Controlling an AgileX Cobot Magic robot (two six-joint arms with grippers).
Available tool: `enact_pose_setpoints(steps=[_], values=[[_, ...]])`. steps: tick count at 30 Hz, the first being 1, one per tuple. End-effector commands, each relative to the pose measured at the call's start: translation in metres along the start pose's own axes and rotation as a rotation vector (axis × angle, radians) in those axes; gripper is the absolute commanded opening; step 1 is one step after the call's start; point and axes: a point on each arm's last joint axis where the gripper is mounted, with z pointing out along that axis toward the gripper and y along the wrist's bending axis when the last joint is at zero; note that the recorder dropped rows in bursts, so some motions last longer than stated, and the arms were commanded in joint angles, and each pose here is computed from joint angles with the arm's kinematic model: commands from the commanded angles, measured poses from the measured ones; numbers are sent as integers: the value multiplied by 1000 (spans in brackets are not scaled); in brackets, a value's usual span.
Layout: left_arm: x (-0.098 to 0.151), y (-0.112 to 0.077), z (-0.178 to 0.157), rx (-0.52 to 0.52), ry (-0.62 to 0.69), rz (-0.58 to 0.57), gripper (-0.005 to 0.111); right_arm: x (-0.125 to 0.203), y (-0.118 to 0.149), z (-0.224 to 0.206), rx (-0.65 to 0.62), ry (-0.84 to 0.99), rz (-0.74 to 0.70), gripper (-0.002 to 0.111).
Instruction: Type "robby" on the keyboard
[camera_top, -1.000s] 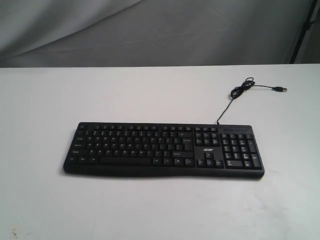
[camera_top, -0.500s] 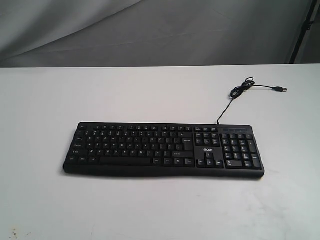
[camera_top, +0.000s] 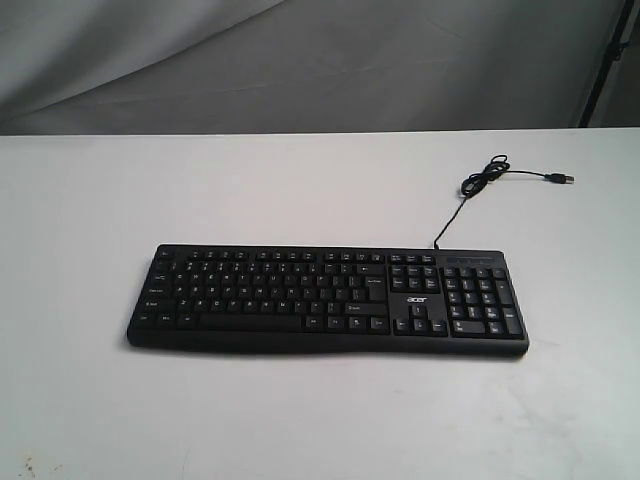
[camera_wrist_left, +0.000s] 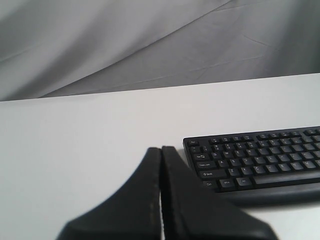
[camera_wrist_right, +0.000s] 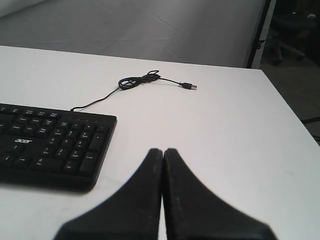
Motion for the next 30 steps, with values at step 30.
enact_pose_setpoints(steps=[30], values=[[1,0,0,5,-5,3,0,1,2,0,-28,-4,-18,0]])
